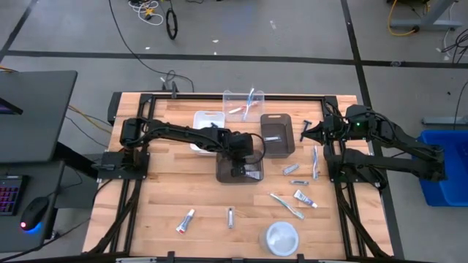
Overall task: Pick & Place Travel size toiletries
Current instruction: Put the white toothpaste into the bottom black bin
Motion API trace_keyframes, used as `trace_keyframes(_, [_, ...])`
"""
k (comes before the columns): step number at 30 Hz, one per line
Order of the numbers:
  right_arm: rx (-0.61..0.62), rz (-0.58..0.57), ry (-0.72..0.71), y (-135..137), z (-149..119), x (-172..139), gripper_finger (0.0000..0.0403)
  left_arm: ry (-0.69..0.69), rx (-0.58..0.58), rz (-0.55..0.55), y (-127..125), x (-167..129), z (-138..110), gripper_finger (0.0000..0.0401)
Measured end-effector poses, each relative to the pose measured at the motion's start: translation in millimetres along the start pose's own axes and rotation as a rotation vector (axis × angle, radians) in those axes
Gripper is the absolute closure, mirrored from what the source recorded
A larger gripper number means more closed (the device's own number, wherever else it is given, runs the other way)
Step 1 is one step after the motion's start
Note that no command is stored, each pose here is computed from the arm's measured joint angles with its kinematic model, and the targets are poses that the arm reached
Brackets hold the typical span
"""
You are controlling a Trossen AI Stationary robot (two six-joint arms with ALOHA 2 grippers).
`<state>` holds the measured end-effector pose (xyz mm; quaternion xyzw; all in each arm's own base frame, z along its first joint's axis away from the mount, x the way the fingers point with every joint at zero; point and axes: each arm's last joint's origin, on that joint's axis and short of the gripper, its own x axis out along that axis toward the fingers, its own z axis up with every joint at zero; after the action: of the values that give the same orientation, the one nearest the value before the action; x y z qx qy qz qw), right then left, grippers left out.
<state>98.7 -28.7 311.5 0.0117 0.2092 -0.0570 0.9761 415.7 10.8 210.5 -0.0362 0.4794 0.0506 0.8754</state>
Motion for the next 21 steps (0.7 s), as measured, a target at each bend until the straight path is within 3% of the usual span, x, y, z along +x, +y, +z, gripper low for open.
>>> trace_keyframes(10, [0.000,0.000,0.000,0.0,0.1,0.0,0.0389,0.002,0.023,0.000,0.2,-0.1,-0.2,0.0186])
trace_keyframes(15, [0.000,0.000,0.000,0.0,0.0,0.0,0.0389,0.020,0.030,0.000,0.3,-2.2,-1.7,0.0183])
trace_keyframes(21, [0.000,0.000,0.000,0.0,0.0,0.0,0.0389,0.064,0.038,-0.033,-3.2,-24.1,-3.2,0.0195])
